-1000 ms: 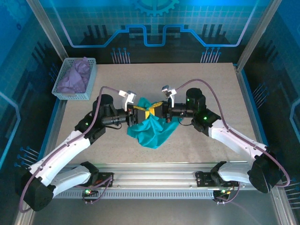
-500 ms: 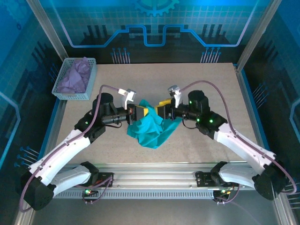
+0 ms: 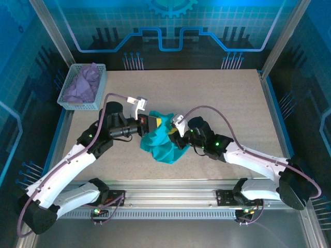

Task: Fold the inside-out t-shirt

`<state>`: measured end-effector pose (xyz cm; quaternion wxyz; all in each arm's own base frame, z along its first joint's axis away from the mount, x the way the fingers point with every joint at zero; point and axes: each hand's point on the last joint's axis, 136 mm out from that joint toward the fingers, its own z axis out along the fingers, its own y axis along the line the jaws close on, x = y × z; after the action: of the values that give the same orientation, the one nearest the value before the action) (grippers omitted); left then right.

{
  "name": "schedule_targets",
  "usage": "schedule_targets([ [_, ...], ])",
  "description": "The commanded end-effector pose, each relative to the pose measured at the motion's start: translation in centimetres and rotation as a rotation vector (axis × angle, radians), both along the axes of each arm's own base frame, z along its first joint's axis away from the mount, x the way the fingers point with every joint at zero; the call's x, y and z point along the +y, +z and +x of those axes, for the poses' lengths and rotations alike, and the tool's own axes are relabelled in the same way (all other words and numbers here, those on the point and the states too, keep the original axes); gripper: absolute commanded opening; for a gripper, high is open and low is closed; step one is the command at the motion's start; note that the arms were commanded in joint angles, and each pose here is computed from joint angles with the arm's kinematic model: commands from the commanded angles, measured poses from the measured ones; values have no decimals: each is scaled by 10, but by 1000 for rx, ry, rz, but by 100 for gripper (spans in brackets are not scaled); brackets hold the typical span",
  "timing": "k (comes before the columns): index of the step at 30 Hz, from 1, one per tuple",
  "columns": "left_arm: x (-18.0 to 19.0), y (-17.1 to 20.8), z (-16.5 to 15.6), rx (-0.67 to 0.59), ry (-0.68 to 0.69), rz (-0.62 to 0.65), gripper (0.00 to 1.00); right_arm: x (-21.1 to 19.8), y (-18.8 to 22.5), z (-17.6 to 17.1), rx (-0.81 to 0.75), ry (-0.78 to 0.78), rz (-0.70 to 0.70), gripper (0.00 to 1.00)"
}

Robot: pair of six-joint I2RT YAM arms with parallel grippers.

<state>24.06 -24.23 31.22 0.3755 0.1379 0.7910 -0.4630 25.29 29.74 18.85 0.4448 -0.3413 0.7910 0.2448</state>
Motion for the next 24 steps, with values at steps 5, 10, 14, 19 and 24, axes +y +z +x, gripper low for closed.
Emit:
schedule_targets([
  [5,26,13,-5,-39,94,114,0,-44,17,27,-107,-185,-109,0],
  [10,8,17,-4,-1,40,19,0,-53,18,27,-102,-198,-173,11],
  [14,-20,22,-4,17,-17,-43,0,-64,35,18,-136,-182,-197,40],
  [19,-36,14,0,22,-28,-11,0,-47,64,-24,-170,54,-26,52],
  [24,-45,8,-3,30,-58,-4,0,-32,88,-38,-214,178,93,54],
])
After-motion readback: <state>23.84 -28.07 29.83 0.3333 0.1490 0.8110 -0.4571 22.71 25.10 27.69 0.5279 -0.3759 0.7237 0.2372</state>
